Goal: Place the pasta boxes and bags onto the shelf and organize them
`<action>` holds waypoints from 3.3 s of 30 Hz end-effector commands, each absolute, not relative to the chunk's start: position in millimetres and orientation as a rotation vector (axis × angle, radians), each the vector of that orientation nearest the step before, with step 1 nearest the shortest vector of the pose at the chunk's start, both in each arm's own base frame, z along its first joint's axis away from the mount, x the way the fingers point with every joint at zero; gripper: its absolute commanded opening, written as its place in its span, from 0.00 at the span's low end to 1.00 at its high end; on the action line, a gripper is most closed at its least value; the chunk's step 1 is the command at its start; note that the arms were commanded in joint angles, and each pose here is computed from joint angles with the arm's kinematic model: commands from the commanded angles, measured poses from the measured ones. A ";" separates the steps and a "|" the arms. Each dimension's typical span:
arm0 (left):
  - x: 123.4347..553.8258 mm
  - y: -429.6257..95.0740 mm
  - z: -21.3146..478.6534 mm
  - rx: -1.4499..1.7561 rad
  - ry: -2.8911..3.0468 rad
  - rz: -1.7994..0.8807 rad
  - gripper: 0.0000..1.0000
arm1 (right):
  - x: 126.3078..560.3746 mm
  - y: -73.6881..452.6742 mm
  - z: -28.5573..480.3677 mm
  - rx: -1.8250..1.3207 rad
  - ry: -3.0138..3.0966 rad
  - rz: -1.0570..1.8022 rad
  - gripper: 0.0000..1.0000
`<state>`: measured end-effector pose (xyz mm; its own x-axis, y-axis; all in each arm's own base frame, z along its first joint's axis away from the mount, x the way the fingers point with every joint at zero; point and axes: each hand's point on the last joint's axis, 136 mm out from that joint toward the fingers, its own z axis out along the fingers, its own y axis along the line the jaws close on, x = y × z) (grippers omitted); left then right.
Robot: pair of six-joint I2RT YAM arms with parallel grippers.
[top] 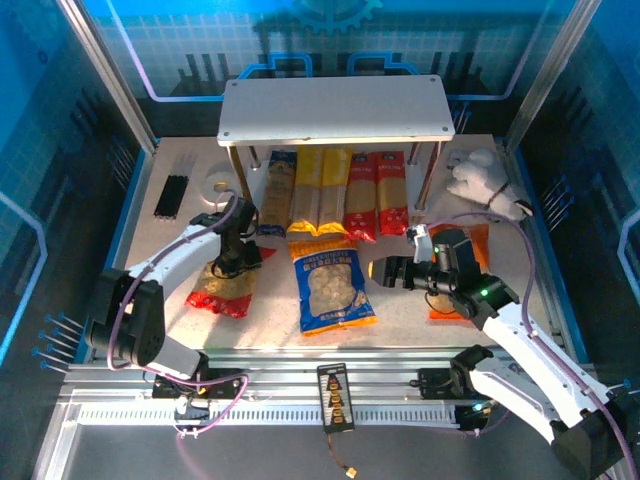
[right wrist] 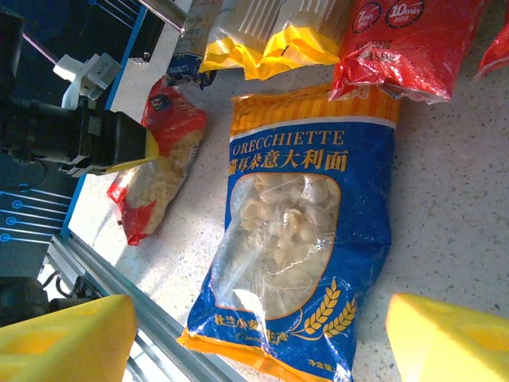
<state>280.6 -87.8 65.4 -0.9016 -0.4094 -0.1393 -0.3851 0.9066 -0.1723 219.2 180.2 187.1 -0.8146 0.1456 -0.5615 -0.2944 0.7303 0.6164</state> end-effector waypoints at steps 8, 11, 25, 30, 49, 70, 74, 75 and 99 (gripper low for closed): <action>288.2 -106.5 118.7 -0.503 2.714 -0.323 0.59 | 219.7 162.0 192.5 -0.109 2.344 0.836 0.84; 279.3 -77.5 139.4 -0.535 2.642 -0.152 0.46 | 219.9 160.4 193.9 -0.108 2.347 0.822 0.84; 271.1 -74.4 173.2 -0.520 2.382 -0.266 0.41 | 238.5 48.0 183.5 0.042 2.447 -0.065 0.91; 264.1 -82.6 193.6 -0.441 2.339 -0.350 0.43 | 250.2 18.5 157.6 0.221 2.519 -0.121 0.99; 249.6 -125.1 130.4 -0.320 2.427 -0.531 0.53 | 281.8 -38.4 96.8 0.551 2.615 -0.139 1.00; 258.7 -167.4 128.7 -0.187 2.449 -0.534 0.59 | 287.6 -51.7 35.5 0.610 2.808 -0.085 1.00; 260.7 -168.3 130.1 -0.183 2.450 -0.529 0.59 | 287.0 -41.1 25.1 0.589 2.864 -0.003 0.94; 261.1 -168.6 130.4 -0.184 2.451 -0.530 0.59 | 286.1 -39.4 23.1 0.587 2.874 0.009 0.92; 260.9 -173.5 132.2 -0.175 2.447 -0.562 0.60 | 272.1 -18.8 29.0 0.592 2.909 0.176 0.16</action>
